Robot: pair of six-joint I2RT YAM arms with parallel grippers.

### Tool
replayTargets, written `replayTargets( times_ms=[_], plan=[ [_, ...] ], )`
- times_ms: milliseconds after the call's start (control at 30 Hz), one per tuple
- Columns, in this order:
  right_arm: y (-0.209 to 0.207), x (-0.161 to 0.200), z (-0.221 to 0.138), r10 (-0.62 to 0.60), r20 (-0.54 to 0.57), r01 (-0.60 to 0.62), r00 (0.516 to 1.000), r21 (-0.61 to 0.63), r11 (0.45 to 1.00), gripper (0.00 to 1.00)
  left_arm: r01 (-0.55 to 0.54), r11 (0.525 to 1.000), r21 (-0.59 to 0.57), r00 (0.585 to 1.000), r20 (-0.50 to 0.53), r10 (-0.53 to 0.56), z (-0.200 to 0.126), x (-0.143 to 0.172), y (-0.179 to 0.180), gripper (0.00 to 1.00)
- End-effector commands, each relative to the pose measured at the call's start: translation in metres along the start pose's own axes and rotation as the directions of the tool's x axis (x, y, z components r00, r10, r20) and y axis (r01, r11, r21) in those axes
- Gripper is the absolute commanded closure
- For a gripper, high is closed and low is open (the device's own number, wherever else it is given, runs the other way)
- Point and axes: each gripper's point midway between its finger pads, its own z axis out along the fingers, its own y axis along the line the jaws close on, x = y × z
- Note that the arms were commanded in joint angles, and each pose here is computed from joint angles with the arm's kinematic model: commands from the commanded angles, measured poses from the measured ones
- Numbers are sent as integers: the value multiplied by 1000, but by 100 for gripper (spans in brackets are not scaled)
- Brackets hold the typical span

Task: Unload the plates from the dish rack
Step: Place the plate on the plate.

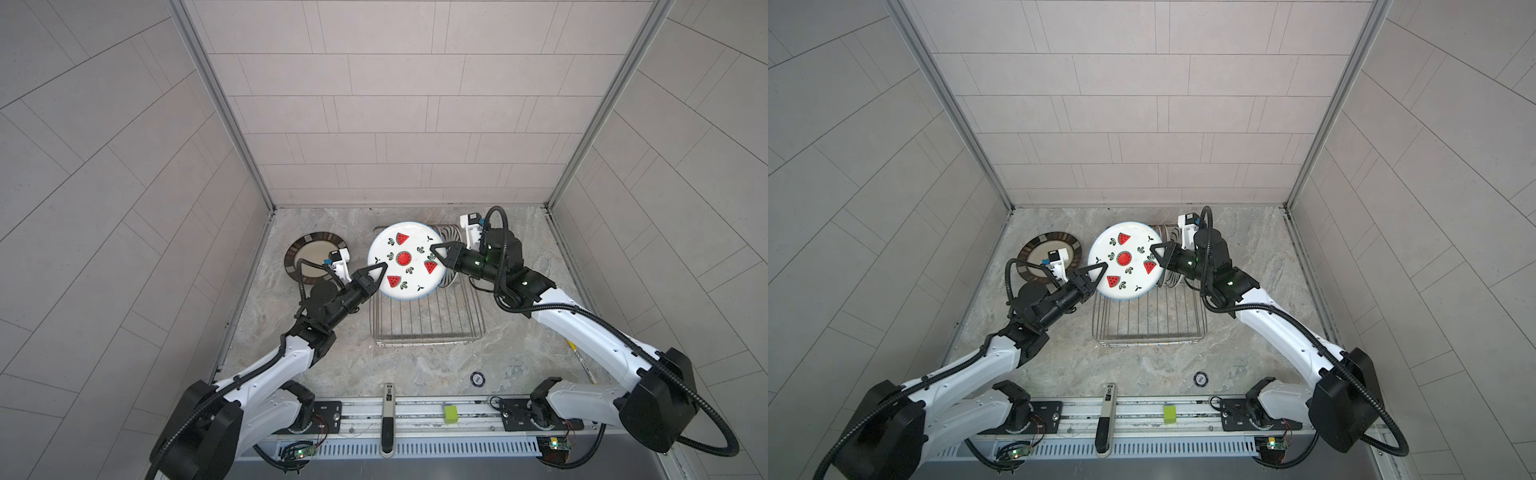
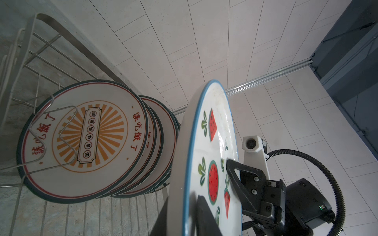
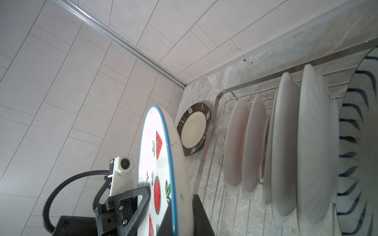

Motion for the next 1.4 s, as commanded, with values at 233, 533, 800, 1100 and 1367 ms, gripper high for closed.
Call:
replayTargets(
  times_ms=[233,533,800,1100,1367],
  plan=[
    [3,-21,3,-69,75,66,995,43,997,93,-26,993,117,999,-17,28,4,0,-33,100],
    [-9,-13,9,-108,34,104,994,93,990,77,-20,995,97,1000,22,18,-1,-7,-32,100],
    [-5,-6,15,-115,1,115,993,51,992,37,-17,996,92,998,57,12,-3,-13,-32,100],
    [-3,1,17,-162,-23,163,987,70,984,14,-19,994,104,997,73,11,-9,-17,-40,100],
    [1,2,3,-292,-1,289,956,142,947,2,-29,996,84,992,125,18,-23,-28,-43,100]
  ],
)
